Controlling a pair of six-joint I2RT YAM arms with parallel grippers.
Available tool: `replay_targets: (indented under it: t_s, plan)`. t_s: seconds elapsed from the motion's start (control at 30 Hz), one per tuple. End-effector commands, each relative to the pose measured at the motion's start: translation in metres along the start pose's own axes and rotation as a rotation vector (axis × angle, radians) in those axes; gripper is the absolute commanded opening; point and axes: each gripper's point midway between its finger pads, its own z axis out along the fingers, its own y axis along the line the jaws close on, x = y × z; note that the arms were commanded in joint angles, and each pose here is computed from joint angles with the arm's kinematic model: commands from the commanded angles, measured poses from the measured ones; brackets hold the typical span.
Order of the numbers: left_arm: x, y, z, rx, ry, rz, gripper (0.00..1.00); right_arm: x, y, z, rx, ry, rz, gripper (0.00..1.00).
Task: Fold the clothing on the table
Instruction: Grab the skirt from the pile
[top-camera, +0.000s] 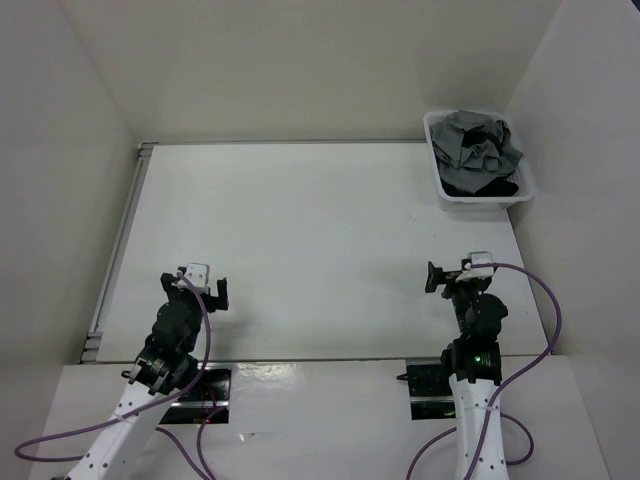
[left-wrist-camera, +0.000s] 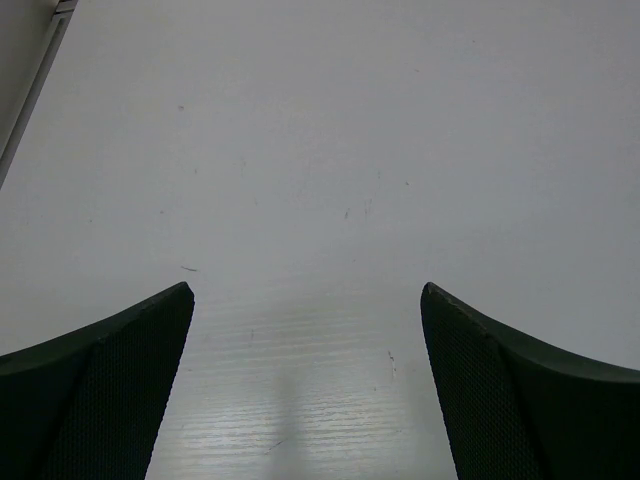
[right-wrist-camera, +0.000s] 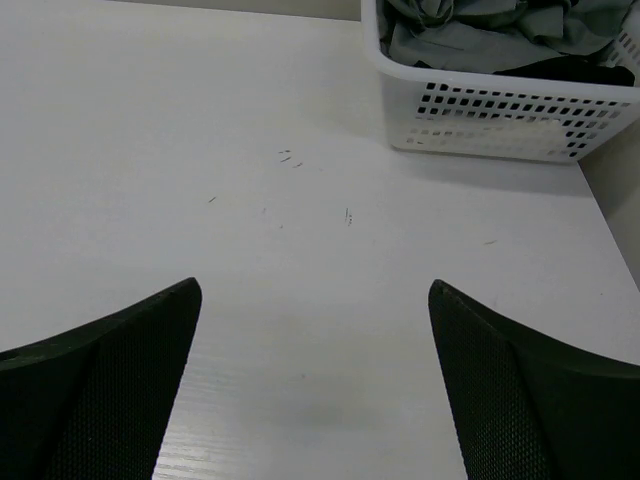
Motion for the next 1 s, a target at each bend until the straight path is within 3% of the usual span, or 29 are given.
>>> replay_targets:
  t_s: [0.0,0.33,0.53,0.73,0.77,0.8,0.83,0.9,0.93,0.97]
  plan:
    - [-0.020,0.002,-0.001,-0.005,-0.126,-0.045,1.00,0.005,-0.002,0.000,0.013,-0.036,0.002,0.98]
    - [-0.020,0.002,-0.001,-0.005,-0.126,-0.045,1.00,0.005,-0.002,0.000,0.013,-0.036,0.002,0.98]
    - [-0.020,0.002,-0.001,-0.005,-0.126,-0.045,1.00,-0.078,0.009,-0.014,-0.049,-0.222,0.007,0.98]
    - [-0.021,-0.006,-0.001,0.039,-0.130,-0.020,1.00,-0.159,-0.016,-0.047,0.103,-0.363,0.054,0.98]
    - [-0.033,-0.011,-0.004,0.080,-0.162,0.010,1.00,-0.160,-0.019,-0.044,0.116,-0.333,0.060,0.98]
    - [-0.043,-0.014,-0.006,0.123,-0.194,0.129,1.00,-0.166,-0.023,-0.043,0.134,-0.320,0.064,0.98]
    - [-0.066,-0.021,-0.011,0.167,-0.279,0.159,1.00,-0.190,-0.029,-0.049,0.171,-0.337,0.095,0.98]
    - [-0.114,-0.005,-0.023,0.091,-0.421,0.108,1.00,-0.202,-0.040,-0.033,0.216,-0.217,0.134,0.98]
    - [-0.126,-0.001,-0.028,0.075,-0.456,0.144,1.00,-0.203,-0.041,-0.026,0.217,-0.162,0.137,0.98]
    - [-0.147,-0.002,-0.039,0.100,-0.514,0.238,1.00,-0.182,-0.040,-0.005,0.201,-0.009,0.134,0.98]
